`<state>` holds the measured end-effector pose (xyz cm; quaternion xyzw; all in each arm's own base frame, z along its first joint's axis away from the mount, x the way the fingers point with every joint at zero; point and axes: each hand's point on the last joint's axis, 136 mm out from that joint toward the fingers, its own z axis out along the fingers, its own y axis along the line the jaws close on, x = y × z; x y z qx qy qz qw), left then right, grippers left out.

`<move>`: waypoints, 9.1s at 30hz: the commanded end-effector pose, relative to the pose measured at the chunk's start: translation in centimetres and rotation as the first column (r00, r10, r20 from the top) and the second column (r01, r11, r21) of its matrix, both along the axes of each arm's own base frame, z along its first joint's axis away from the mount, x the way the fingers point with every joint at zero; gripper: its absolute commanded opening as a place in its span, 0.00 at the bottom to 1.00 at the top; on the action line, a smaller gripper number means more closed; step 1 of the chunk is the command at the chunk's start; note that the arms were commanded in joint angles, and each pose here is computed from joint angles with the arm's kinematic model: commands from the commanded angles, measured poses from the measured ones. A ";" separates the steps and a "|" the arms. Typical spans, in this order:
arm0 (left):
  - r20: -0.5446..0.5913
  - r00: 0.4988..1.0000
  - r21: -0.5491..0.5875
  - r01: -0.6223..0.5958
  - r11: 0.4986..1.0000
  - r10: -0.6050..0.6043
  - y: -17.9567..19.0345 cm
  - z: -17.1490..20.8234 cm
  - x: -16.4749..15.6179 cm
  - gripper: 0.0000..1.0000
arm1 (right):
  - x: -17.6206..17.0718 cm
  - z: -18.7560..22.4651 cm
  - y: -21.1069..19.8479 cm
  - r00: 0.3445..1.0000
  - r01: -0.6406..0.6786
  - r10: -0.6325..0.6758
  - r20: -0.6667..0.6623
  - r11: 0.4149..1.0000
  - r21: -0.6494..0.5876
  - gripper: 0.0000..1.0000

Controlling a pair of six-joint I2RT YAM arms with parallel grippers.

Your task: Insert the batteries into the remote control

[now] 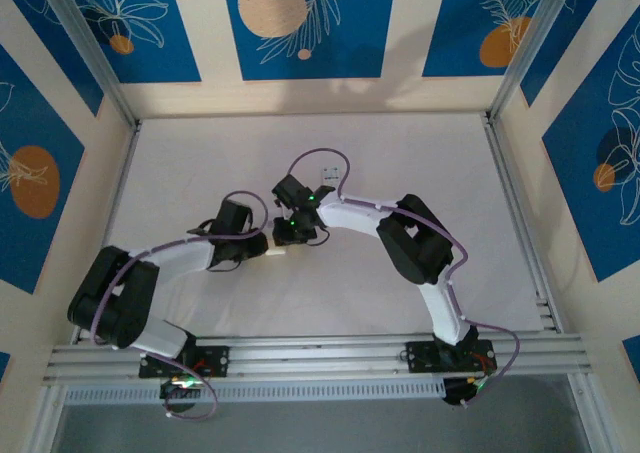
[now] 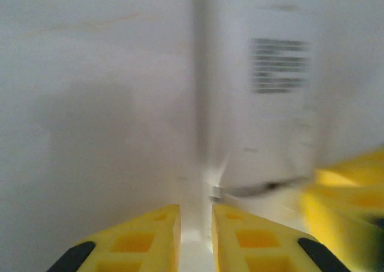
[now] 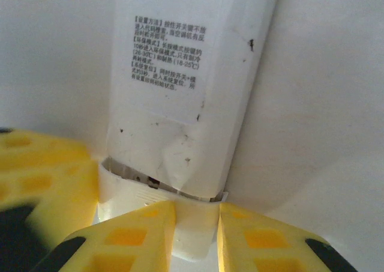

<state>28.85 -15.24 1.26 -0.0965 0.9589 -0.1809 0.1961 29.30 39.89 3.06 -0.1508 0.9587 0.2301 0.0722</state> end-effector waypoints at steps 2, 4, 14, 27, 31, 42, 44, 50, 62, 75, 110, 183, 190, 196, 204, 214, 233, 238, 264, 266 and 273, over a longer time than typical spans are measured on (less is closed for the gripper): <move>-0.197 0.975 0.168 -0.070 0.983 0.103 4.1 -6.2 -5.2 0.21 | -3.2 0.4 6.9 0.988 -0.085 0.119 -0.094 0.948 0.306 0.25; -0.200 0.976 0.149 -0.056 0.987 0.086 3.7 -6.5 -5.2 0.20 | -3.8 -0.1 7.4 0.985 -0.071 0.117 -0.123 0.942 0.328 0.25; -0.043 0.997 0.084 -0.066 0.994 0.070 3.1 -1.4 -3.4 0.25 | -0.9 3.7 3.9 0.999 -0.022 0.032 -0.036 0.970 0.243 0.34; 0.137 0.983 0.167 0.098 0.981 -0.121 0.1 8.2 -1.1 0.41 | 3.0 11.2 -5.1 0.981 0.151 -0.181 0.066 0.935 0.322 0.44; 0.070 0.975 0.213 0.192 0.958 -0.211 -1.3 6.6 -0.9 0.59 | 2.9 11.1 -8.8 0.968 0.211 -0.243 0.062 0.923 0.323 0.48; -0.119 0.921 0.512 0.377 0.772 -0.371 -1.9 3.0 -0.6 0.78 | 2.6 10.5 -11.8 0.961 0.233 -0.268 0.062 0.913 0.334 0.58; -0.124 0.920 0.510 0.380 0.772 -0.372 -2.1 2.4 -0.4 0.79 | 2.7 10.5 -11.8 0.962 0.231 -0.266 0.064 0.914 0.333 0.58; -0.162 0.917 0.544 0.391 0.742 -0.365 -2.0 1.3 -0.1 0.74 | 2.7 10.2 -12.2 0.961 0.237 -0.270 0.056 0.914 0.330 0.58; -0.151 0.918 0.480 0.391 0.785 -0.366 -2.9 1.5 -0.7 0.60 | 3.0 9.6 -12.1 0.961 0.249 -0.275 0.033 0.912 0.326 0.58; -0.069 0.933 0.339 0.355 0.871 -0.354 -2.9 5.4 -0.4 0.57 | 3.5 9.4 -13.3 0.944 0.302 -0.325 0.045 0.914 0.272 0.72; -0.167 0.939 0.311 0.341 0.887 -0.302 -2.6 0.4 1.6 0.62 | 2.9 8.9 -12.6 0.961 0.270 -0.277 -0.024 0.907 0.323 0.86; -0.099 0.957 0.283 0.289 0.915 -0.272 -2.6 3.1 0.6 0.55 | 2.8 8.5 -11.9 0.965 0.262 -0.256 -0.064 0.906 0.332 0.86; -0.114 0.956 0.248 0.291 0.924 -0.270 -3.1 1.9 0.6 0.57 | 2.7 8.3 -12.0 0.964 0.266 -0.258 -0.070 0.907 0.327 0.86; -0.130 0.958 0.255 0.281 0.925 -0.255 -2.4 1.3 0.2 0.61 | 2.8 8.2 -11.9 0.963 0.267 -0.258 -0.073 0.907 0.327 0.86; -0.125 0.966 0.306 0.254 0.918 -0.225 -1.0 1.6 -0.2 0.62 | 2.7 8.2 -11.8 0.964 0.267 -0.256 -0.078 0.906 0.327 0.86; -0.121 0.970 0.308 0.240 0.921 -0.213 -0.5 1.6 -0.2 0.64 | 2.6 8.4 -11.6 0.965 0.262 -0.251 -0.076 0.908 0.328 0.86; 0.033 0.929 0.263 0.348 0.900 -0.369 -3.6 8.1 2.9 0.76 | 3.0 9.2 -11.9 0.963 0.264 -0.264 -0.046 0.906 0.330 0.86; -0.044 0.909 0.298 0.408 0.863 -0.415 -4.9 6.5 5.8 0.79 | 2.8 9.3 -12.4 0.961 0.273 -0.273 -0.049 0.901 0.338 0.86; -0.107 0.992 0.256 -0.038 0.966 0.068 -1.7 2.2 8.0 0.51 | 2.4 10.7 -13.4 0.960 0.273 -0.279 -0.036 0.890 0.366 0.87; -0.132 0.967 0.250 -0.180 0.952 0.217 -1.2 2.4 7.6 0.53 | 2.3 10.8 -13.5 0.960 0.271 -0.280 -0.032 0.889 0.369 0.87; -0.164 0.843 0.283 -0.458 0.843 0.513 -1.9 2.7 5.9 0.54 | 1.8 10.8 -14.2 0.958 0.275 -0.286 -0.025 0.886 0.374 0.87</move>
